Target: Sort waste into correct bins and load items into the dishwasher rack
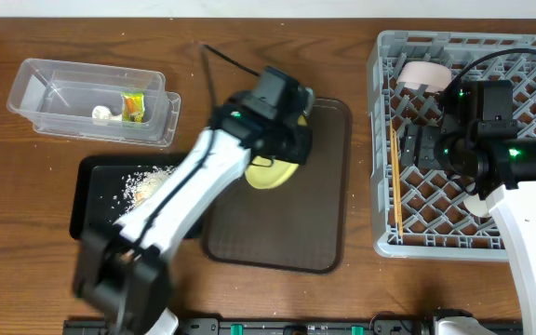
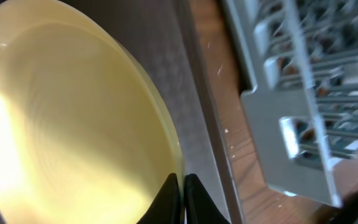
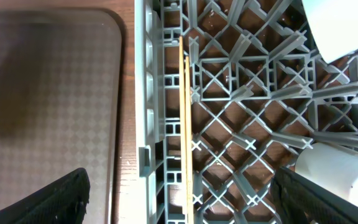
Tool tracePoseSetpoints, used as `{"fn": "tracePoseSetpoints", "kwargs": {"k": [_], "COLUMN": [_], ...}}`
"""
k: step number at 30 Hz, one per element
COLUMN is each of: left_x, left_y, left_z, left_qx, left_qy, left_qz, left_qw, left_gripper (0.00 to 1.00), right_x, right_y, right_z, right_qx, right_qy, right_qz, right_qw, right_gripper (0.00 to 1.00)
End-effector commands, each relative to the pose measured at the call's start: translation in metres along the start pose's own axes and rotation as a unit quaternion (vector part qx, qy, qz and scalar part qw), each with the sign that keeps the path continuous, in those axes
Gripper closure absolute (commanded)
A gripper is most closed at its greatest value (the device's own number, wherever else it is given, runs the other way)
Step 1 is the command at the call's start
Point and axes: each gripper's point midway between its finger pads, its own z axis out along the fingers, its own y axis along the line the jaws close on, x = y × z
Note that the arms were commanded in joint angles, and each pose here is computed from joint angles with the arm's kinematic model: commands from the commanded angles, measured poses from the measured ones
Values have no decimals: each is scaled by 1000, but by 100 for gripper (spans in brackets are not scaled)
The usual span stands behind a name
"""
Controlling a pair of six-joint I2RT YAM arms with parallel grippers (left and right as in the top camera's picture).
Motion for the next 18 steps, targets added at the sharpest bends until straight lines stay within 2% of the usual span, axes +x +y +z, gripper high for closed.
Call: {"fn": "tracePoseSetpoints", "kwargs": {"k": [1, 4, 9, 10, 14, 18], "left_x": [11, 11, 6, 5, 0, -6], "left_y": [4, 4, 12, 13, 20, 38], "left_z": [28, 41, 43, 42, 29, -1], "left_qx": [-12, -11, -31, -35, -37, -48], "left_qy": [28, 31, 20, 18, 7, -7], "left_qz": [5, 9, 10, 11, 4, -22], "left_qw": [1000, 999, 999, 999, 999, 999], "left_gripper": [94, 93, 83, 74, 55, 48], "right_x": [-1, -1, -12, -17, -34, -44], "right_y": [-5, -4, 11, 20, 50, 75], "right_z": [2, 2, 1, 0, -5, -5], "right_qx": [5, 4, -36, -56, -118, -145], "right_qy": [2, 1, -20, -29, -65, -90], "right_qz": [1, 1, -4, -9, -31, -58], "right_qw": [1000, 1000, 999, 998, 990, 984], "right_gripper": [9, 9, 9, 10, 11, 11]}}
